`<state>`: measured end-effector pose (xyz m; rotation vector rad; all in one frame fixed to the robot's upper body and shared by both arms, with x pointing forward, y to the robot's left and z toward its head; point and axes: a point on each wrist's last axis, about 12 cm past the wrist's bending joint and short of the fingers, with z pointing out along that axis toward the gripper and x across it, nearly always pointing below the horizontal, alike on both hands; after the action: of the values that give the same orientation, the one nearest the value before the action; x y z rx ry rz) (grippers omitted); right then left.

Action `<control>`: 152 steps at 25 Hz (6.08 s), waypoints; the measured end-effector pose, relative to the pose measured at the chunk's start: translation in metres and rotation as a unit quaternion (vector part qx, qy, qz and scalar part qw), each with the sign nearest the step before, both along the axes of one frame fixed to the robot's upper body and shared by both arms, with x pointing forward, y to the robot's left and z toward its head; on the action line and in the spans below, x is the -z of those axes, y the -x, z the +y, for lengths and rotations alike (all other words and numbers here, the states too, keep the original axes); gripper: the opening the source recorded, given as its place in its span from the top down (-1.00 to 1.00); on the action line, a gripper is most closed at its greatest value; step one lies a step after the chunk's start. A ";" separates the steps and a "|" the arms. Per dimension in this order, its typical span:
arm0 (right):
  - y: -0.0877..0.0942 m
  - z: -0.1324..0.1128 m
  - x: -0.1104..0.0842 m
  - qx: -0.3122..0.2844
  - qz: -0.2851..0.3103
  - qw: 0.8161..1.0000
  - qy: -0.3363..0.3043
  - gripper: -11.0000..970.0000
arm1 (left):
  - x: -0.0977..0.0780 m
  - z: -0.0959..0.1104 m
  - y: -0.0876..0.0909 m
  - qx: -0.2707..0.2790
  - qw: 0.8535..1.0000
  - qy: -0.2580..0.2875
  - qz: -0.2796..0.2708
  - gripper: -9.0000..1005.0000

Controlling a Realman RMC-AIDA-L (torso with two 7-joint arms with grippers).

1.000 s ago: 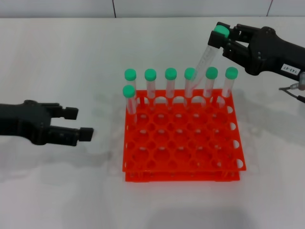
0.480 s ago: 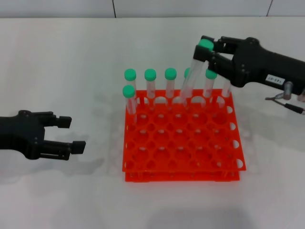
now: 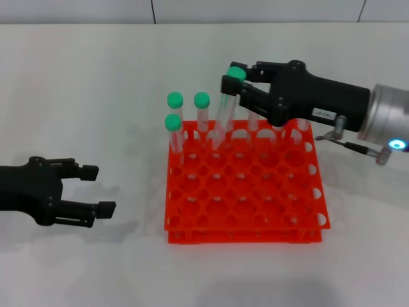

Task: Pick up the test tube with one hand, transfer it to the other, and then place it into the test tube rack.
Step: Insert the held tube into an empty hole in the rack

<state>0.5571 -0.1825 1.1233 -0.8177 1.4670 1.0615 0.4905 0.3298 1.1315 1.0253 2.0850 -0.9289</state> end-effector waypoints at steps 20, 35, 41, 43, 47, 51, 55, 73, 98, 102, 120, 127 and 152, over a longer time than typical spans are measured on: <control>-0.005 0.021 0.009 0.021 -0.027 0.999 0.027 0.44 | -0.001 -0.007 -0.006 0.014 1.000 -0.002 0.001 -0.77; -0.003 0.027 0.018 0.031 -0.041 0.998 0.045 0.44 | 0.001 -0.010 -0.007 0.017 1.000 0.004 0.004 -0.77; -0.003 0.030 0.017 0.026 -0.041 0.998 0.045 0.44 | 0.002 -0.010 -0.006 0.016 1.000 0.004 0.006 -0.77; -0.002 0.031 0.016 0.024 -0.041 0.998 0.043 0.44 | 0.002 -0.009 -0.006 0.017 1.000 0.005 0.008 -0.77; -0.001 0.033 0.016 0.019 -0.037 0.998 0.043 0.44 | 0.001 -0.008 -0.005 0.018 1.000 0.006 0.010 -0.77; -0.002 0.034 0.018 0.018 -0.035 0.998 0.046 0.44 | 0.001 -0.008 -0.006 0.019 1.000 0.006 0.008 -0.77; -0.002 0.034 0.018 0.020 -0.034 0.998 0.047 0.44 | 0.001 -0.009 -0.006 0.020 1.000 0.006 0.008 -0.77; -0.005 0.034 0.017 0.029 -0.035 0.998 0.052 0.44 | 0.002 -0.008 -0.004 0.019 1.000 0.005 0.009 -0.77; -0.003 0.035 0.028 0.024 -0.022 0.997 0.072 0.44 | 0.004 -0.009 -0.003 0.021 1.000 0.007 0.010 -0.77; -0.003 0.035 0.028 0.024 -0.020 0.997 0.071 0.44 | 0.004 -0.009 -0.003 0.021 1.000 0.007 0.011 -0.77; -0.002 0.037 0.029 0.022 -0.017 0.997 0.076 0.44 | 0.008 -0.010 -0.002 0.026 1.000 0.012 0.010 -0.77; -0.003 0.038 0.030 0.024 -0.016 0.996 0.082 0.44 | 0.007 -0.011 -0.003 0.027 1.000 0.012 0.009 -0.77; -0.005 0.035 0.036 0.035 -0.008 0.995 0.097 0.44 | 0.007 -0.010 -0.004 0.025 1.000 0.012 0.007 -0.77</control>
<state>0.5625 -0.1476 1.0870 -0.9025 1.5911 0.8671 0.4947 0.3194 1.1244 1.0649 2.0642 -0.9854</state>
